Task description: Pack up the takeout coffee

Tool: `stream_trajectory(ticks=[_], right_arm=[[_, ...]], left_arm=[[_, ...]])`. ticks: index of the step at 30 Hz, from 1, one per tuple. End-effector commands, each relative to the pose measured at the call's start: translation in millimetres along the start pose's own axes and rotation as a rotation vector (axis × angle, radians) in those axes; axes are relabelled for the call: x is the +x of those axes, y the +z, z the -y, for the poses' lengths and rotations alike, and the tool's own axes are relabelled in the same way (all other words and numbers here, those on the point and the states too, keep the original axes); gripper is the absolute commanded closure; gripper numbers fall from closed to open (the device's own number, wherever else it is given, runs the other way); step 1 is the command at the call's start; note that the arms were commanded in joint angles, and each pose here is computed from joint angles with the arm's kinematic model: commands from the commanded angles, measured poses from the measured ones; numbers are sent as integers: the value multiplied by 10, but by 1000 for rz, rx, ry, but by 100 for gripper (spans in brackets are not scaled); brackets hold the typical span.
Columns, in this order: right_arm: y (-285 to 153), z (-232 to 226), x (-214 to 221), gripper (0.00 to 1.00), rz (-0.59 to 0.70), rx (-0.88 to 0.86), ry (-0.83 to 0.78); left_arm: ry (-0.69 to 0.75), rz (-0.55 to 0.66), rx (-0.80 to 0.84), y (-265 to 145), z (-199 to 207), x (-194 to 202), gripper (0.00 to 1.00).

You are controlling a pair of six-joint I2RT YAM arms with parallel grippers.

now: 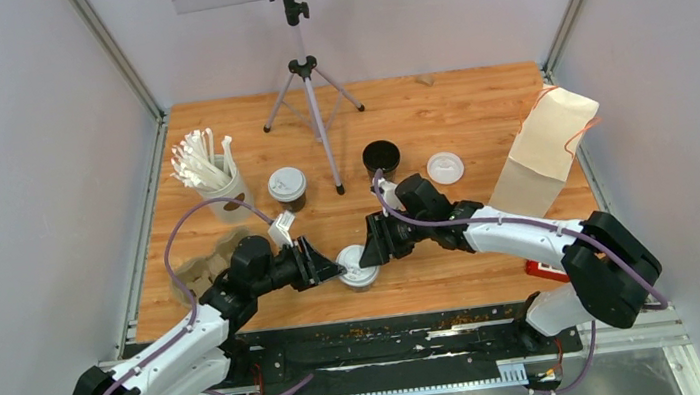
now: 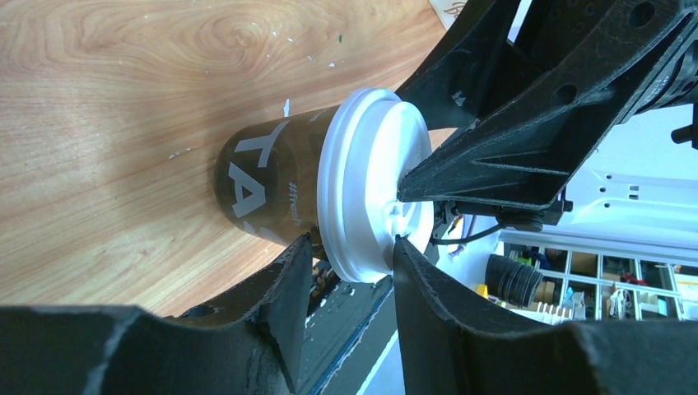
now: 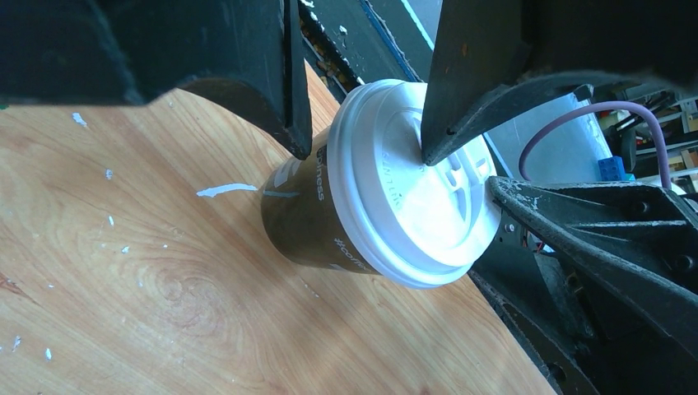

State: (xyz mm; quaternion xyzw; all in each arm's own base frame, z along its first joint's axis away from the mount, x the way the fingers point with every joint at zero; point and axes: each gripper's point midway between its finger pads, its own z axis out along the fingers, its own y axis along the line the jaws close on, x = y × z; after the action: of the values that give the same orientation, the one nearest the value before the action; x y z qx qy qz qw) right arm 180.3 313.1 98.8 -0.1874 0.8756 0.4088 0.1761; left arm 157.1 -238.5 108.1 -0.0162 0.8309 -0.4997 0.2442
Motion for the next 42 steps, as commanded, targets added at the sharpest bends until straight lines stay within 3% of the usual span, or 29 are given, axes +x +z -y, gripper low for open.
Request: stream_trajectory(ticks=[1, 7, 16, 19, 23, 27, 35, 42], right_arm=[[77, 240, 140, 50, -20, 75, 3], [103, 298, 193, 50, -30, 85, 6], [112, 364, 218, 50, -37, 102, -2], [126, 375, 231, 50, -43, 102, -2], [116, 349, 187, 50, -32, 98, -7], [101, 312, 150, 50, -21, 92, -11], [112, 294, 122, 51, -14, 85, -8], [118, 280, 115, 51, -11, 78, -1]], left_arm=[[-16, 3, -58, 9, -149, 19, 54], [-16, -28, -160, 9, -352, 77, 62], [-45, -65, -271, -70, -624, 233, 62], [-75, -65, -212, -61, -521, 260, 61], [-118, 15, -1, -39, -92, 95, 43], [-101, 39, 31, -96, 22, 42, 33], [-189, 76, 107, -113, 60, 72, 32], [-209, 79, 77, -61, 7, 74, 38]])
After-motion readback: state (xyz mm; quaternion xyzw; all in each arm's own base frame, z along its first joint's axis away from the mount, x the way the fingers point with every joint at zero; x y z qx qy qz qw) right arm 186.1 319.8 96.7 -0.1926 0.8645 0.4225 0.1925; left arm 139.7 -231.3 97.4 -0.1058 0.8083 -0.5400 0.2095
